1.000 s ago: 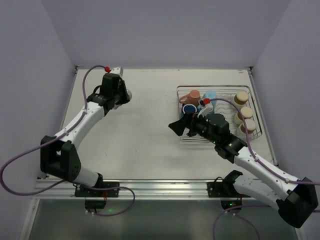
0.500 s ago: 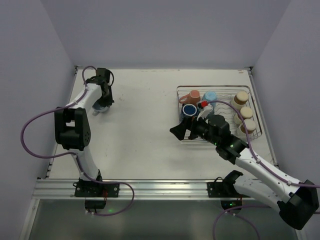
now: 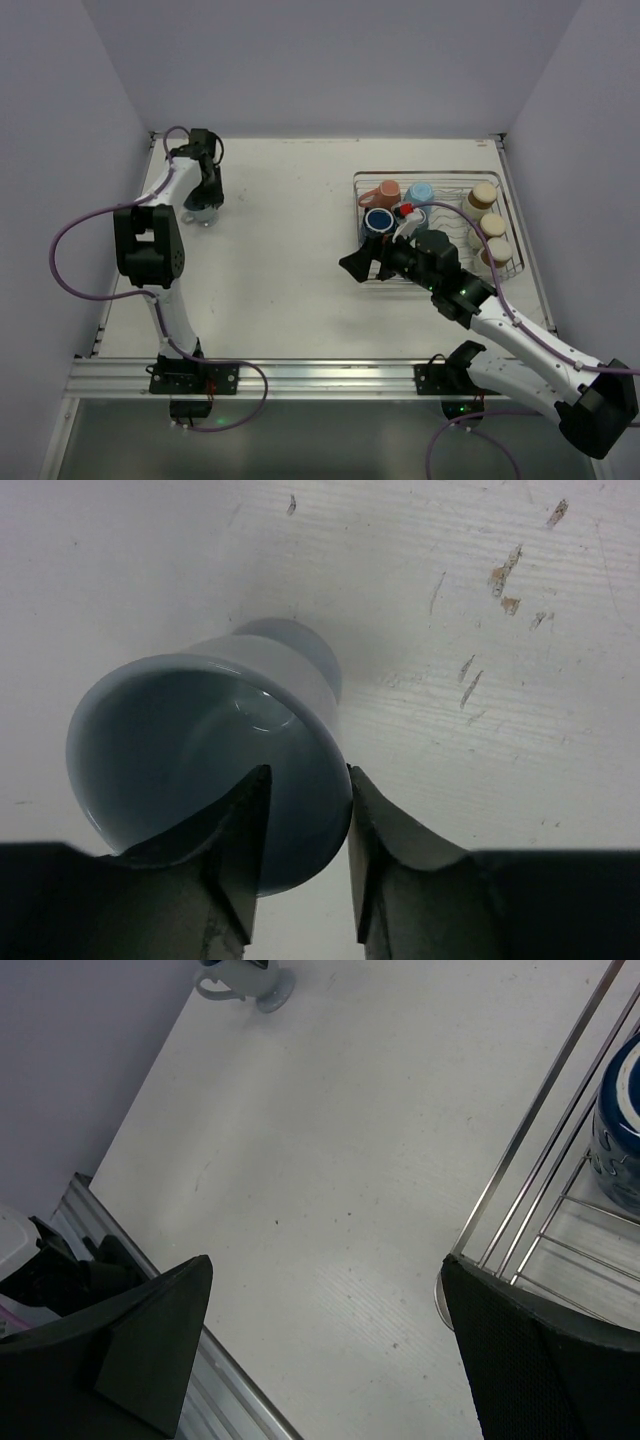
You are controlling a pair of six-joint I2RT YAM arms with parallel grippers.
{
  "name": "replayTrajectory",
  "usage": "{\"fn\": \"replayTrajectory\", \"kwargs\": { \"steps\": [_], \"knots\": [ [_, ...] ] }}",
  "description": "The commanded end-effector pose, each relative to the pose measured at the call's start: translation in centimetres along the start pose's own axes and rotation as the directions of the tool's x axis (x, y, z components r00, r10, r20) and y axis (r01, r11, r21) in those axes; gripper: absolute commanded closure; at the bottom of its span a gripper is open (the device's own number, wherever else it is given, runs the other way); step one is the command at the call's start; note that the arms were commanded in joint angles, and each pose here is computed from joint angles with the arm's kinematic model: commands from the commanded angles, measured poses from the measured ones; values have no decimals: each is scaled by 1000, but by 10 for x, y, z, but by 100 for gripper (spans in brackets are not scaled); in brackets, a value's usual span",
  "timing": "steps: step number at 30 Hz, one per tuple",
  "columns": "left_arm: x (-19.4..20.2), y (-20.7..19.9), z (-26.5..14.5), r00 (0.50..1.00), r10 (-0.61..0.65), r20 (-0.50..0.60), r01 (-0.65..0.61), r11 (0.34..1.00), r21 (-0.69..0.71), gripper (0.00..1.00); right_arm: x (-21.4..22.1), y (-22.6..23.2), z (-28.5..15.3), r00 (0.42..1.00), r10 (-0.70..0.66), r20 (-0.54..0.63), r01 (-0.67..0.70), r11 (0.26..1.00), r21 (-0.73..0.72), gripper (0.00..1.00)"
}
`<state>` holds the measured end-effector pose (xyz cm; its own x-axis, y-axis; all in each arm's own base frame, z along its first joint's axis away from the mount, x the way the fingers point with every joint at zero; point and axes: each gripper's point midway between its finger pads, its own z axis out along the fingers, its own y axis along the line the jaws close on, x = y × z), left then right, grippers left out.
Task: Unload the cups from the dish rack
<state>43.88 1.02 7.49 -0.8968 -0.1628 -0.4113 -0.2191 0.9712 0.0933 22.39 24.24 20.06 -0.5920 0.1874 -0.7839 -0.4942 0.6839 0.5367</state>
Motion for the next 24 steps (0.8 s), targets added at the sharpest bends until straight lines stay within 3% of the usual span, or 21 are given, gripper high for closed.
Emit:
{"fn": "replayTrajectory", "kwargs": {
  "steps": [1,3,4,7,8,10,11,12,14,15,17,18,19,20,24],
  "knots": [
    [-22,4,-27,997,-12,81,10,1000,25,53,-15,6,-2,999,-35,37,35,999,-3,1],
    [-33,2,-43,991,-34,131,27,998,51,43,-16,5,-3,999,-38,36,38,999,5,1],
    [-36,2,-49,987,-43,152,34,998,58,30,-18,6,-4,998,-39,42,39,999,6,1],
    [-57,0,-86,960,-85,267,56,992,113,8,-19,2,-6,998,-40,48,39,999,32,1],
    [-57,-1,-93,952,-101,288,65,989,132,5,-20,-3,-7,998,-38,51,35,998,61,1],
    [-78,-8,-141,889,-149,432,50,971,232,0,-26,-6,-10,997,-41,69,34,995,93,6],
    [-70,-14,-145,881,-170,441,47,960,276,0,-25,-11,-13,997,-46,57,39,992,123,8],
    [-85,-28,-209,780,-224,584,-40,914,403,0,-29,-17,-16,996,-54,65,42,985,165,10],
    [-57,-56,-234,737,-255,625,-137,850,508,0,-33,-24,-25,996,-69,55,56,973,222,18],
    [-50,-63,-283,656,-296,694,-220,805,551,0,-40,-33,-30,994,-80,78,54,957,285,21],
    [-15,-92,-292,683,-283,673,-293,738,608,0,-47,-45,-40,990,-102,94,61,930,361,32],
    [0,-101,-314,664,-293,688,-356,685,636,0,-54,-59,-47,985,-118,124,52,895,444,33],
    [21,-111,-301,703,-278,654,-366,648,668,0,-57,-67,-51,983,-125,131,46,872,487,34],
    [41,-128,-309,718,-259,646,-431,564,705,0,-57,-79,-55,984,-125,125,39,844,534,34],
    [97,-141,-295,767,-196,611,-489,439,754,0,-53,-121,-66,989,-91,117,-11,745,667,16]
  ]
}}
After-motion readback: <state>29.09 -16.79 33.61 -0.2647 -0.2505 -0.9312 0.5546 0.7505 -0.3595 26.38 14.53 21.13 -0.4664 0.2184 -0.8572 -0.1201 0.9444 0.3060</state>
